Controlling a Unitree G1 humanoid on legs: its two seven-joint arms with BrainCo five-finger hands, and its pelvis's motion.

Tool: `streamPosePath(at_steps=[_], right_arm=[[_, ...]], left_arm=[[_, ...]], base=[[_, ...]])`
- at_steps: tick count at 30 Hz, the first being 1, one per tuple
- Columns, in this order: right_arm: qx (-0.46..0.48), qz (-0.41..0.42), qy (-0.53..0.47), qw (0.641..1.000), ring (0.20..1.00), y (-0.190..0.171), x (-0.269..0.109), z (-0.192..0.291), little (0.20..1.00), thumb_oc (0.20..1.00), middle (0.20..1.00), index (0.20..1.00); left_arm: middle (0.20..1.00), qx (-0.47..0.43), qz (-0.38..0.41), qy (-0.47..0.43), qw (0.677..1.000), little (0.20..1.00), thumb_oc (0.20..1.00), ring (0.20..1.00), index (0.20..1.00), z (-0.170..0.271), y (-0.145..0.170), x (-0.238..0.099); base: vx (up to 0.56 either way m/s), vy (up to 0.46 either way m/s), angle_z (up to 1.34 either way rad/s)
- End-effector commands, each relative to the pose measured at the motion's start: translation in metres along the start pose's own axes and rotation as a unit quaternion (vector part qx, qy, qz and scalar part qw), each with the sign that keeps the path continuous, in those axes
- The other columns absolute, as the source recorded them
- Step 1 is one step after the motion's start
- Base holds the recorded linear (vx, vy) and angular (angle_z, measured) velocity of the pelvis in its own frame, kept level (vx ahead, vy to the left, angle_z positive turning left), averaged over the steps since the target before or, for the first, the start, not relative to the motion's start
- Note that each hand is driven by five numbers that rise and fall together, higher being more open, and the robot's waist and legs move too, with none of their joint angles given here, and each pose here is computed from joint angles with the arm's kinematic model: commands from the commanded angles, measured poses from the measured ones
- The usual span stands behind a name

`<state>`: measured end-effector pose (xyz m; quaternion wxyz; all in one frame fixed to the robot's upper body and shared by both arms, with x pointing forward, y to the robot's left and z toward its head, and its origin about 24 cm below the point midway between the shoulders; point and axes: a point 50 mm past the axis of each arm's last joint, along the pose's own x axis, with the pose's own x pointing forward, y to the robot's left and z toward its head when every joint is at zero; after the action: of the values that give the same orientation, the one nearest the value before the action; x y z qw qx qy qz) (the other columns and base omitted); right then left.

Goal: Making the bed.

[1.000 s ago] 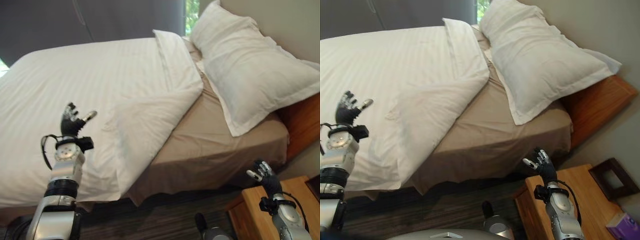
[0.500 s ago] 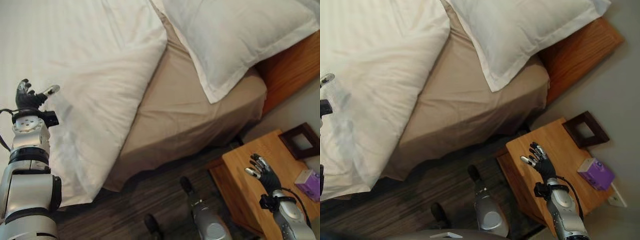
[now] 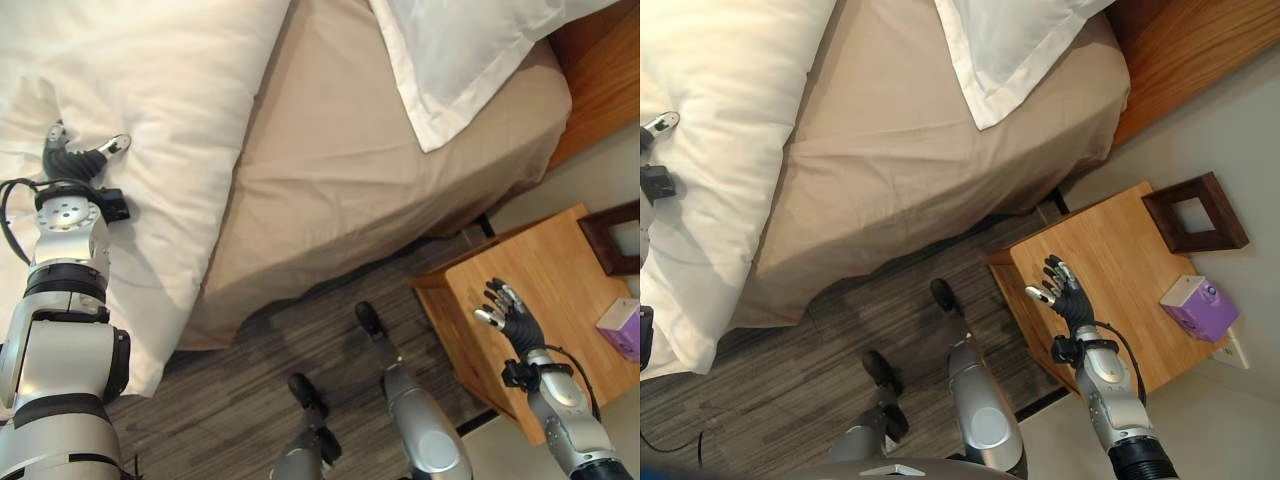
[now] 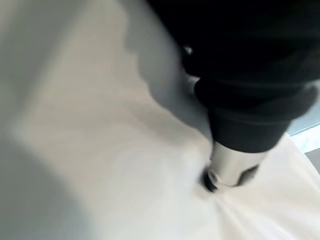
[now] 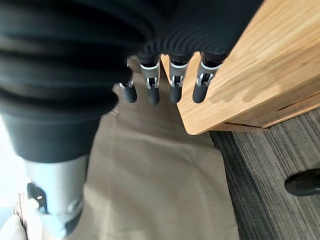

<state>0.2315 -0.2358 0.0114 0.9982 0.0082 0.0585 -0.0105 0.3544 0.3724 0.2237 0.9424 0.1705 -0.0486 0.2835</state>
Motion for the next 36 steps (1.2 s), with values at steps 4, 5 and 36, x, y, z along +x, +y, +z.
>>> streamPosePath(at_steps=[4,5,36], right_arm=[[-0.013,-0.031,-0.023,0.999,1.0,-0.019,-0.006,0.007,1.0,1.0,1.0,1.0],[-0.013,-0.031,-0.023,0.999,1.0,-0.019,-0.007,0.007,1.0,1.0,1.0,1.0],[-0.09,-0.1,0.074,0.988,1.0,-0.054,-0.034,-0.027,1.0,1.0,1.0,1.0]], left_arm=[[0.2,-0.047,-0.235,-0.195,0.951,0.2,0.2,0.2,0.2,0.062,-0.113,-0.044],[0.2,-0.047,-0.235,-0.194,0.951,0.2,0.2,0.2,0.2,0.061,-0.113,-0.044],[1.0,-0.248,-0.505,0.199,0.803,1.0,1.0,1.0,1.0,-0.157,-0.163,-0.284]], base=[[0.04,-0.013,0.08],[0.04,-0.002,0.09],[0.03,-0.002,0.07]])
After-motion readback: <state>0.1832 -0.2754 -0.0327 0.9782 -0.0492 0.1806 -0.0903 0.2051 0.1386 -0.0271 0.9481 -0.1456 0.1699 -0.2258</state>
